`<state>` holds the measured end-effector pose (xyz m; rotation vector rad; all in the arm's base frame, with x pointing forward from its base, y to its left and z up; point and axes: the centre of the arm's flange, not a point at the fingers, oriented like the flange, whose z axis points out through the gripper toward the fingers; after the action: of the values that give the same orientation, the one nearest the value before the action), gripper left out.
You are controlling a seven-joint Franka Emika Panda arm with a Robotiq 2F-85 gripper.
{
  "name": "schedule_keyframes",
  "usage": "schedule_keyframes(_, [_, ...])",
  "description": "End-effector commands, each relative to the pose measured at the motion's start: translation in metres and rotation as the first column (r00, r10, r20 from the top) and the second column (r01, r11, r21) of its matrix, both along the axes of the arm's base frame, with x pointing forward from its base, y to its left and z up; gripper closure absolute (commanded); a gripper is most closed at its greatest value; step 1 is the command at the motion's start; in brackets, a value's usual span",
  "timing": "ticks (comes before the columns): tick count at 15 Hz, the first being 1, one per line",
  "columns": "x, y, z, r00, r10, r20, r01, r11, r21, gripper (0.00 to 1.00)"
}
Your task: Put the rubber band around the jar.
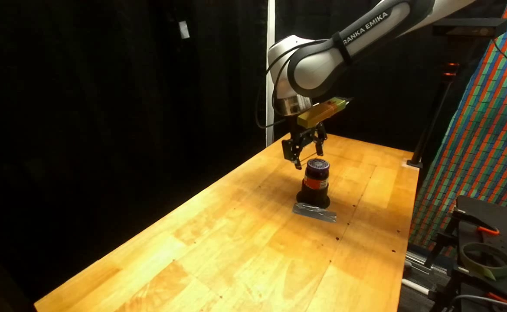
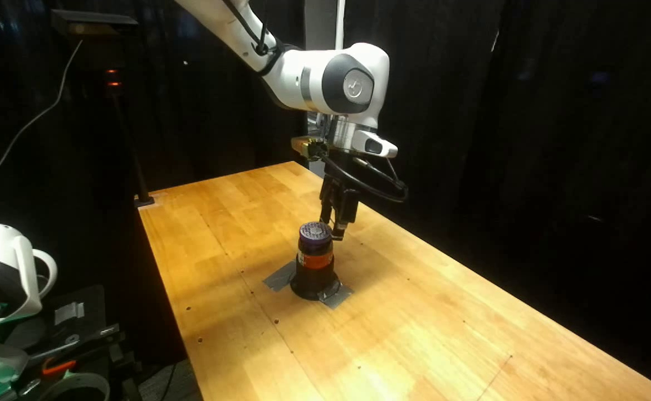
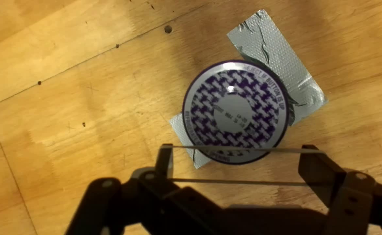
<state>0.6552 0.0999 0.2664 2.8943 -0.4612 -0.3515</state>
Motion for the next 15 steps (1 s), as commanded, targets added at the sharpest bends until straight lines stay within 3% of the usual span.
schedule_keyframes(1, [0.016,0.0,-0.014,1.0,-0.02,0.018,0.021,0.999,-0.05,0.0])
schedule_keyframes(5, [0.011,0.0,-0.013,0.998,-0.017,-0.059,0.016,1.0,-0.012,0.0])
schedule_keyframes(10, [-0.02,-0.009,0.015,0.976,-0.008,-0.219,0.023,0.998,0.063,0.0])
schedule_keyframes(15, [-0.046,-0.024,-0.001,0.969,-0.02,-0.244,0.05,0.992,0.117,0.0])
